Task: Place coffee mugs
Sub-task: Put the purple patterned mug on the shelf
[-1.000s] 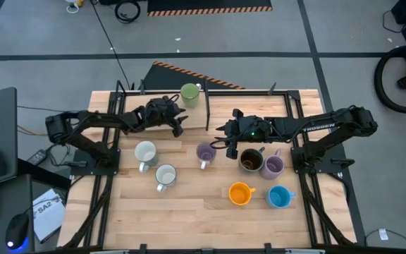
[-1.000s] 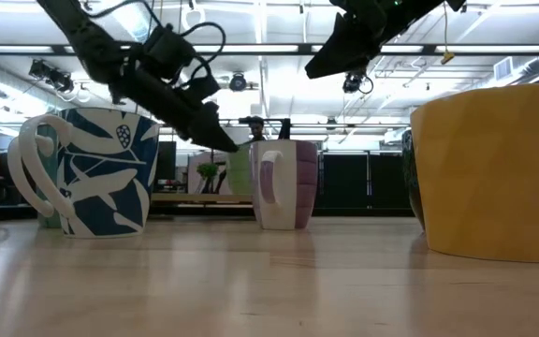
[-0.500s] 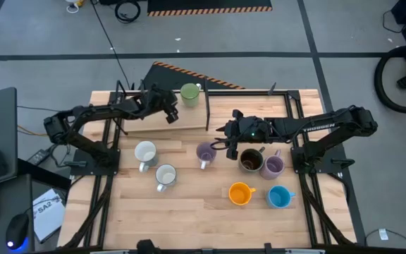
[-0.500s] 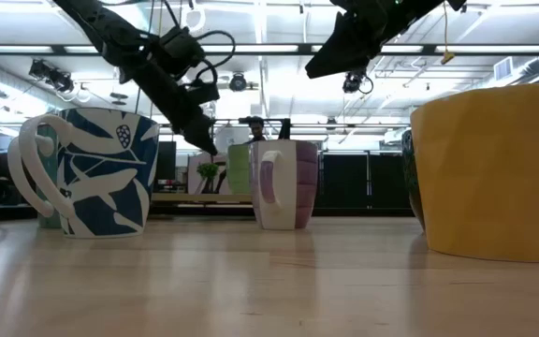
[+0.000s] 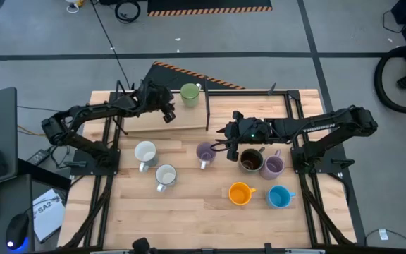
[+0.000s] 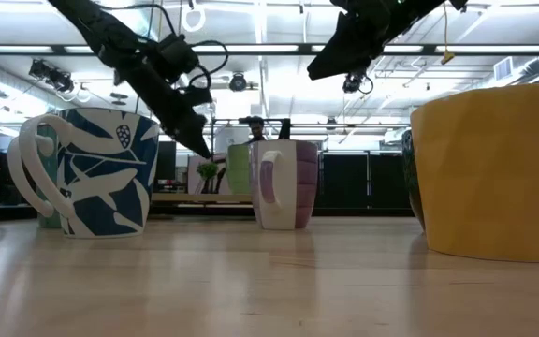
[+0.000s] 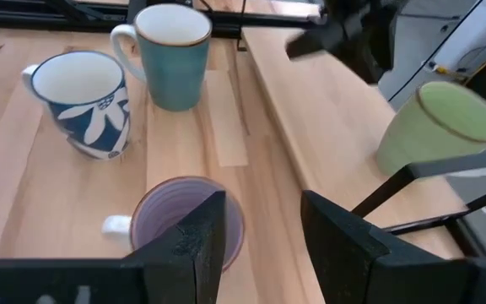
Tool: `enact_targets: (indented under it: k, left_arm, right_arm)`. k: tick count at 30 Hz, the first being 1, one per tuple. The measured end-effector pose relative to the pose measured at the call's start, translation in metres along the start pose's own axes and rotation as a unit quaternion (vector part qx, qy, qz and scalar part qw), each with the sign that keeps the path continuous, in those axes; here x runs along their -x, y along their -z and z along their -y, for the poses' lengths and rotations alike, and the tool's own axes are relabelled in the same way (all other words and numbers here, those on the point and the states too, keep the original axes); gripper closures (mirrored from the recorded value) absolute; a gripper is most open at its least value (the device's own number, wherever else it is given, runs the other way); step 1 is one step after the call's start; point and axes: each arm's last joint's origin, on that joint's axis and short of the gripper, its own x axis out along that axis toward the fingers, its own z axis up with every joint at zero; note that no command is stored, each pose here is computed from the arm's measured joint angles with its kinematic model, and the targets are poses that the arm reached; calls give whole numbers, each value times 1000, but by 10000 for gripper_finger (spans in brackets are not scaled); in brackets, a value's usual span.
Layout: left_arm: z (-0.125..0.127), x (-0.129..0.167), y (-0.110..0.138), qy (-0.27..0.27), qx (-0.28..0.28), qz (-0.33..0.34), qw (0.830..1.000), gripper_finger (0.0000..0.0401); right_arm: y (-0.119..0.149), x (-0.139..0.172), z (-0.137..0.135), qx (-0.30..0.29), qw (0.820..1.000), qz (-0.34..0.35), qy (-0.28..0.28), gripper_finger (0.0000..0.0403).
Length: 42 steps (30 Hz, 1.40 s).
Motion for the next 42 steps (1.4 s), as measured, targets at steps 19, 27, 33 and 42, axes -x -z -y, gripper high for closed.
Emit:
enact_targets:
  k: [19, 27, 33, 42]
  left_arm:
    - [64, 75, -5, 283, 14, -4, 959, 251]
    - [87, 113, -1, 279, 14, -14, 960, 251]
    - [86, 134, 10, 281, 83, -65, 954, 251]
    - [93, 150, 30, 262, 134, -167, 941, 251]
  right_arm:
    - [7, -2, -4, -11, 999, -33, -22, 245]
    - [2, -3, -4, 30, 999, -7, -23, 245]
    - [-2, -3, -4, 51, 998, 16, -19, 245]
    - [-5, -3, -1, 66, 997, 28, -12, 245]
